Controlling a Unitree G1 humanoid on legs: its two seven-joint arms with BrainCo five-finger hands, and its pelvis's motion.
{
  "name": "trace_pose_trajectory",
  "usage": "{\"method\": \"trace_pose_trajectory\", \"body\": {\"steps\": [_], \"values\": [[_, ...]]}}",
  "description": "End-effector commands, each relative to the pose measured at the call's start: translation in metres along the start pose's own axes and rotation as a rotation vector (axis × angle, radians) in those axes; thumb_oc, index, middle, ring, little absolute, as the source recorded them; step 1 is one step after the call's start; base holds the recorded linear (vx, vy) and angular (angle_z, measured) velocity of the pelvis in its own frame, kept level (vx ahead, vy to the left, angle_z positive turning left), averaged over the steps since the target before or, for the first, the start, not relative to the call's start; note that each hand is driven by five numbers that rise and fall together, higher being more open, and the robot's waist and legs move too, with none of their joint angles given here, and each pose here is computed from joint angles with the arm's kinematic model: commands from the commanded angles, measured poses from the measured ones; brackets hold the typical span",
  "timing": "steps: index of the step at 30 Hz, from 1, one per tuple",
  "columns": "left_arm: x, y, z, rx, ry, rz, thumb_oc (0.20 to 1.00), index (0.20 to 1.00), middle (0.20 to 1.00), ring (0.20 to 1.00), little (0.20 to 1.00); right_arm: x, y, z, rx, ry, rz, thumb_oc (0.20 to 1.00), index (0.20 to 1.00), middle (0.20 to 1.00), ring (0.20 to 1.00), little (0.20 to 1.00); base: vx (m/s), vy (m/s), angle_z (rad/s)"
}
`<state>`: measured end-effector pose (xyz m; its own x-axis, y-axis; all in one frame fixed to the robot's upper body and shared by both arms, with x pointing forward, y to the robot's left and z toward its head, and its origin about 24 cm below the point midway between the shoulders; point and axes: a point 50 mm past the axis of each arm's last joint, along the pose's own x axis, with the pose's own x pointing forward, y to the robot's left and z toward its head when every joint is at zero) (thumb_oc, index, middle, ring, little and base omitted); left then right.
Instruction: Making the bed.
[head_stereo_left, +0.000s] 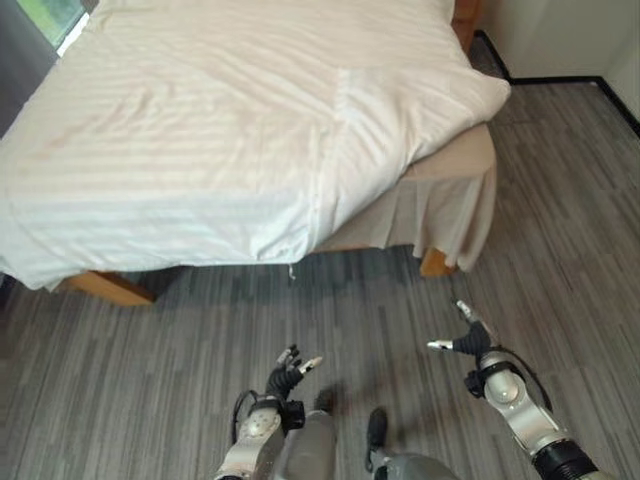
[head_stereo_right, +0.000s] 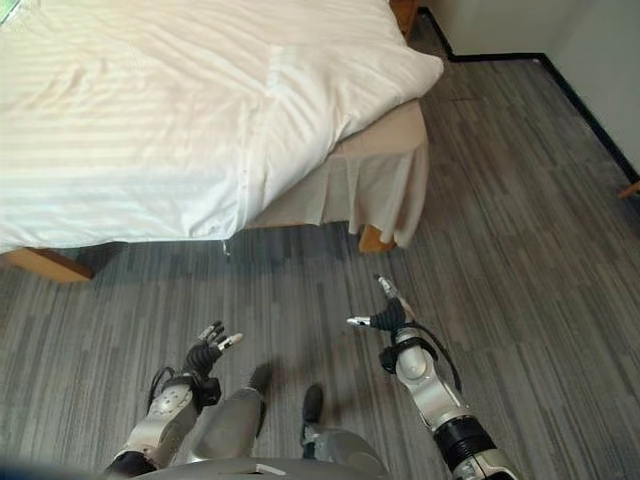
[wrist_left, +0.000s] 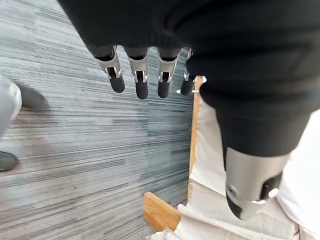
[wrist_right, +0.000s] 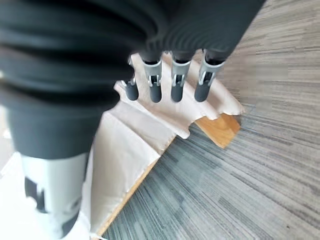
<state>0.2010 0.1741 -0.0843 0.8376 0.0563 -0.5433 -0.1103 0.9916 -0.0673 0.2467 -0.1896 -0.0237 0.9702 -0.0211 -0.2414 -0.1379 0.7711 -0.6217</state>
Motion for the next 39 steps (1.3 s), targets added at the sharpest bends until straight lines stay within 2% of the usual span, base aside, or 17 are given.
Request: {"method": "trace_pose_trajectory", "body": {"steps": [1, 7, 13, 18, 21, 25, 26, 28, 30, 31, 33, 34, 39], "values": [[0.001, -0.011, 0.004, 0.049, -0.035, -0.051, 1.0, 1.0, 1.0, 1.0, 1.0, -0.002, -0.019, 0.004, -0.006, -0.057, -0.07, 1.0, 1.0, 1.0, 1.0, 1.0, 0.56, 0.198, 0.16], [0.0, -0.013, -0.003, 0.032, -0.002, -0.076, 1.0, 1.0, 1.0, 1.0, 1.0, -0.011, -0.014, -0.009, -0.017, 0.001, -0.07, 1.0, 1.0, 1.0, 1.0, 1.0, 0.44, 0.181, -0.12], [0.004, -0.005, 0.01, 0.092, -0.029, -0.075, 1.0, 1.0, 1.0, 1.0, 1.0, -0.002, -0.042, -0.012, -0.074, 0.022, -0.185, 1.0, 1.0, 1.0, 1.0, 1.0, 0.31, 0.168, 0.26], [0.006, 0.013, 0.018, 0.133, -0.049, -0.012, 1.0, 1.0, 1.0, 1.0, 1.0, 0.006, -0.068, 0.007, -0.109, -0.045, -0.3, 1.0, 1.0, 1.0, 1.0, 1.0, 0.3, -0.043, 0.48], [0.009, 0.011, 0.02, 0.135, -0.058, -0.005, 1.0, 1.0, 1.0, 1.0, 1.0, 0.001, -0.078, -0.005, -0.251, 0.006, -0.336, 1.0, 1.0, 1.0, 1.0, 1.0, 0.38, -0.151, 0.52], [0.013, -0.008, 0.03, 0.154, -0.105, -0.068, 1.0, 1.0, 1.0, 1.0, 1.0, -0.004, -0.105, -0.017, -0.357, 0.065, -0.426, 1.0, 1.0, 1.0, 1.0, 1.0, 0.32, -0.103, 1.29], [0.011, -0.017, 0.033, 0.18, -0.126, -0.119, 1.0, 1.0, 1.0, 1.0, 1.0, -0.012, -0.121, -0.027, -0.407, 0.113, -0.465, 1.0, 1.0, 1.0, 1.0, 1.0, 0.23, -0.144, 0.88], [0.009, -0.015, 0.032, 0.19, -0.132, -0.116, 1.0, 1.0, 1.0, 1.0, 1.0, -0.009, -0.147, -0.015, -0.464, 0.09, -0.555, 1.0, 1.0, 1.0, 1.0, 1.0, 0.24, -0.236, 0.9], [0.008, -0.014, 0.031, 0.194, -0.131, -0.117, 1.0, 1.0, 1.0, 1.0, 1.0, -0.011, -0.156, -0.012, -0.488, 0.085, -0.586, 1.0, 1.0, 1.0, 1.0, 1.0, 0.14, -0.17, 0.87], [0.002, -0.007, 0.024, 0.193, -0.116, -0.101, 1.0, 1.0, 1.0, 1.0, 1.0, -0.016, -0.183, -0.001, -0.543, 0.068, -0.704, 1.0, 1.0, 1.0, 1.0, 1.0, 0.11, -0.129, 0.68], [-0.002, -0.003, 0.018, 0.19, -0.1, -0.094, 1.0, 1.0, 1.0, 1.0, 1.0, -0.018, -0.192, 0.003, -0.564, 0.057, -0.754, 1.0, 1.0, 1.0, 1.0, 1.0, 0.14, -0.144, 0.44], [-0.007, 0.007, 0.01, 0.198, -0.07, -0.066, 1.0, 1.0, 1.0, 1.0, 1.0, -0.019, -0.21, 0.026, -0.582, 0.0, -0.866, 1.0, 1.0, 1.0, 1.0, 1.0, 0.15, -0.174, 0.58], [-0.011, 0.005, 0.009, 0.198, -0.075, -0.072, 1.0, 1.0, 1.0, 1.0, 1.0, -0.022, -0.207, 0.048, -0.522, -0.081, -1.0, 1.0, 1.0, 1.0, 1.0, 1.0, 0.12, -0.13, -0.08]]}}
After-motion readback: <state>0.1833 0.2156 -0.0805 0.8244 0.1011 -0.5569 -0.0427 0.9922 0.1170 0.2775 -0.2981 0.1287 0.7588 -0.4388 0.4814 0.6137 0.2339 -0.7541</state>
